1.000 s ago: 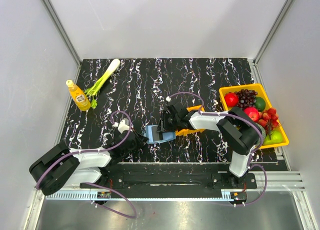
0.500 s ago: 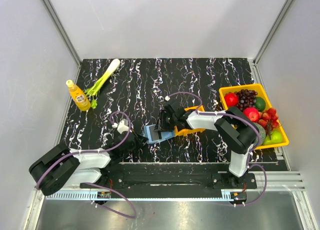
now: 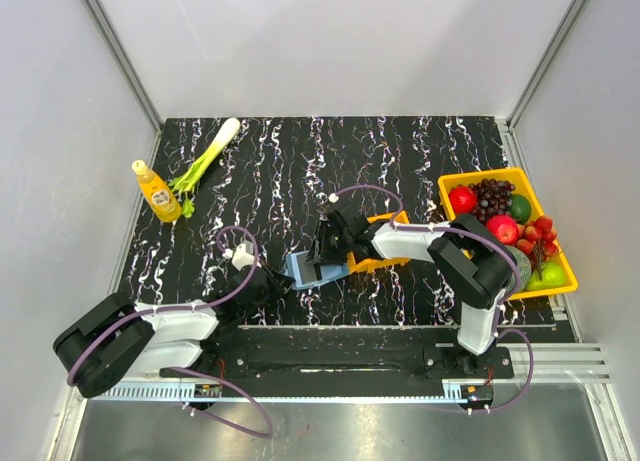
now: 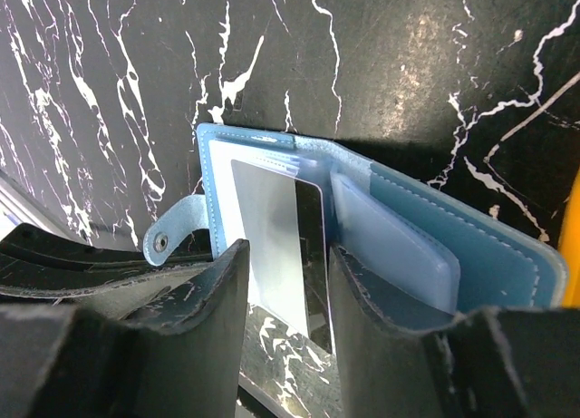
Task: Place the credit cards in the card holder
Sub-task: Insert the credit card into the card holder.
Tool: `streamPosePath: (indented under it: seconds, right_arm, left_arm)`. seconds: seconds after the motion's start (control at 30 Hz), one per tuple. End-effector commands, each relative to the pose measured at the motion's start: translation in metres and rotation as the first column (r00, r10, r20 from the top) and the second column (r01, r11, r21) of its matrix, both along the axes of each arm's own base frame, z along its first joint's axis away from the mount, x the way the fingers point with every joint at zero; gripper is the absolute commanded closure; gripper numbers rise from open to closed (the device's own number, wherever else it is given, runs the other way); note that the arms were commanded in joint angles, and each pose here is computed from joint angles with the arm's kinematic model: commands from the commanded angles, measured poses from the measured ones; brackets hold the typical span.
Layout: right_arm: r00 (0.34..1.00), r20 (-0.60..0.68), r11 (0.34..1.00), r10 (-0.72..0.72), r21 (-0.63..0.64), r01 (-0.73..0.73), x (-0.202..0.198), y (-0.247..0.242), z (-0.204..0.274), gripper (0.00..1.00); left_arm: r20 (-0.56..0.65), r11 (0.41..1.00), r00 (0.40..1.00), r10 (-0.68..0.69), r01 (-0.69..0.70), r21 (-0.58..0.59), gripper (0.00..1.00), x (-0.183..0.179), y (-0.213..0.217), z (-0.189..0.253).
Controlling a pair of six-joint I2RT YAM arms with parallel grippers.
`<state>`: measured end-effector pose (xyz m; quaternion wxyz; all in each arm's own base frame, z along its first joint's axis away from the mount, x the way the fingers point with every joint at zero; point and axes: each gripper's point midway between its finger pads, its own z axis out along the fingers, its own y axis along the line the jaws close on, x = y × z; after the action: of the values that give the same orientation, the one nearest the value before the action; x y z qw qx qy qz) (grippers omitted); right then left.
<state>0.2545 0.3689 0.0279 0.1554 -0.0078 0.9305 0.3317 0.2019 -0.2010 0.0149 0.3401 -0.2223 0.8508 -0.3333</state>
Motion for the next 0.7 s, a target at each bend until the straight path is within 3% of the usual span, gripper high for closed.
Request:
streamPosePath:
  seconds: [0.0, 0.1, 0.27, 0.4, 0.67]
  right_arm:
    - [0.999, -0.041, 0.993, 0.015, -0.115, -0.02, -0.019, -0.019, -0.013, 0.54]
    - [1.0, 0.018, 0.982, 0.009, -0.191, -0.005, -0.011, -0.033, -0.008, 0.51]
    - [1.0, 0.004, 0.979, 0.024, -0.201, -0.022, -0.013, -0.033, -0.01, 0.51]
    - [0.998, -0.025, 0.985, 0.059, -0.158, -0.062, -0.018, -0.022, -0.01, 0.53]
    - [0.986, 0.038, 0.987, 0.16, -0.022, -0.16, -0.026, 0.016, 0.024, 0.59]
  left_arm:
    - [-0.048, 0.999, 0.998, 0.028, -0.026, 0.045, 1.0, -0.006, 0.01, -0.014]
    - [-0.051, 0.996, 0.997, 0.066, -0.063, 0.064, 1.0, -0.006, 0.019, -0.015]
    - [-0.039, 0.995, 0.996, 0.079, -0.077, 0.066, 1.0, -0.004, 0.021, -0.012]
    - [-0.045, 0.996, 0.997, 0.068, -0.065, 0.066, 1.0, -0.005, 0.019, -0.013]
    - [-0.028, 0.998, 0.998, 0.047, -0.046, 0.053, 1.0, -0.002, 0.012, -0.009]
